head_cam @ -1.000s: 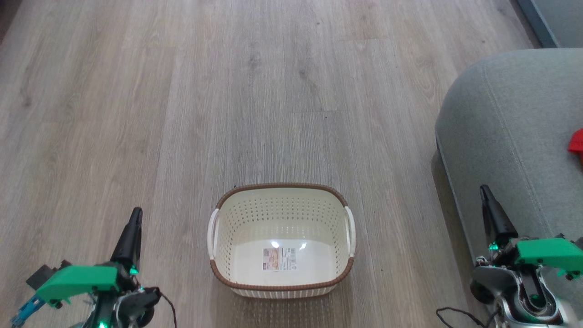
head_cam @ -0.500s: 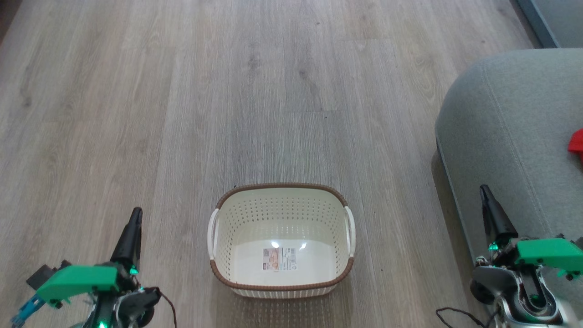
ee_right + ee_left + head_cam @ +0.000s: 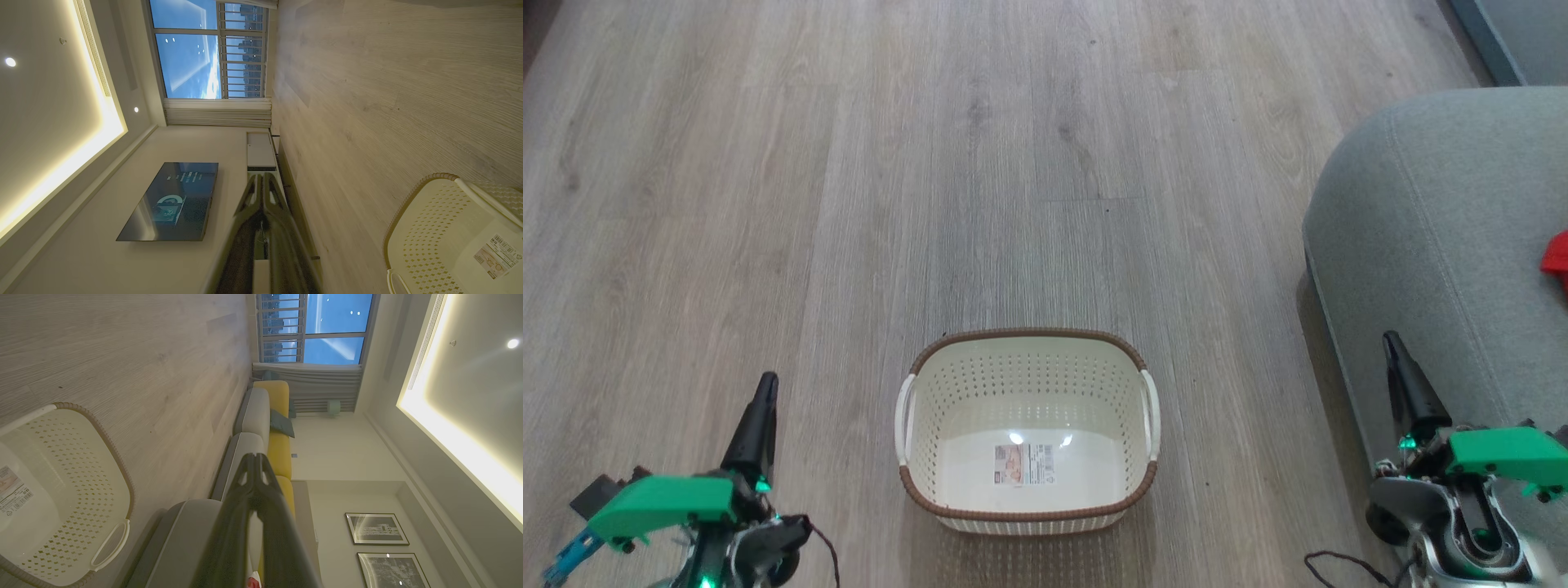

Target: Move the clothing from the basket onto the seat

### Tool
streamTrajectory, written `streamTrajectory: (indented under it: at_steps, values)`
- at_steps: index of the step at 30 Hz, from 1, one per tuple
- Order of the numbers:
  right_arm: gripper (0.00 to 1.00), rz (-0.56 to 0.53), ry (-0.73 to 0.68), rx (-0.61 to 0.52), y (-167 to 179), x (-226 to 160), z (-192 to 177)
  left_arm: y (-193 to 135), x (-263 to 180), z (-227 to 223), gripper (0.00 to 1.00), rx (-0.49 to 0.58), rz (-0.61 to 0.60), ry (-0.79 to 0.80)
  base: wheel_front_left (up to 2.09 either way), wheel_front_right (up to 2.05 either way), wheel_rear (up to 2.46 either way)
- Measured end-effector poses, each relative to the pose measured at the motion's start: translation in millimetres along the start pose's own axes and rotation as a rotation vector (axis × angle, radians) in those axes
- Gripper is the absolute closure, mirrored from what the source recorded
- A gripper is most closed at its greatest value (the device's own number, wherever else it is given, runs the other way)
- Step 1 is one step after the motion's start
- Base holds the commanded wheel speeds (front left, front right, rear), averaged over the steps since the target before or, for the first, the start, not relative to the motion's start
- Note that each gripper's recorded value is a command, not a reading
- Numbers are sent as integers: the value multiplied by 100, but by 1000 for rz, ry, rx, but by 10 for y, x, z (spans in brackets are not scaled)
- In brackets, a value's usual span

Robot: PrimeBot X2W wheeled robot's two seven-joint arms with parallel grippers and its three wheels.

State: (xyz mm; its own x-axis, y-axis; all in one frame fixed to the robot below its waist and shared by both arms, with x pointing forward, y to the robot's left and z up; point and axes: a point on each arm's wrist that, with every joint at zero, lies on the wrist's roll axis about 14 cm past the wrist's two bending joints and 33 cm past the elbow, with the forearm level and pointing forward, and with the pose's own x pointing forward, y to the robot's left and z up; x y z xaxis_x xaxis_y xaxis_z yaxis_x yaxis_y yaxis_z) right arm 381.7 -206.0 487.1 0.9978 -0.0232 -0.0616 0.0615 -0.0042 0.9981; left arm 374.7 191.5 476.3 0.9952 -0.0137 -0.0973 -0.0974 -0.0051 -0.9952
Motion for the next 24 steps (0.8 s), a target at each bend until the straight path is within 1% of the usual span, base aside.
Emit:
streamTrajectory:
  at_steps: [24]
  values:
    - [100, 0, 0, 0, 0, 0, 0, 0, 0, 0, 100, 0, 0, 0, 0, 0, 0]
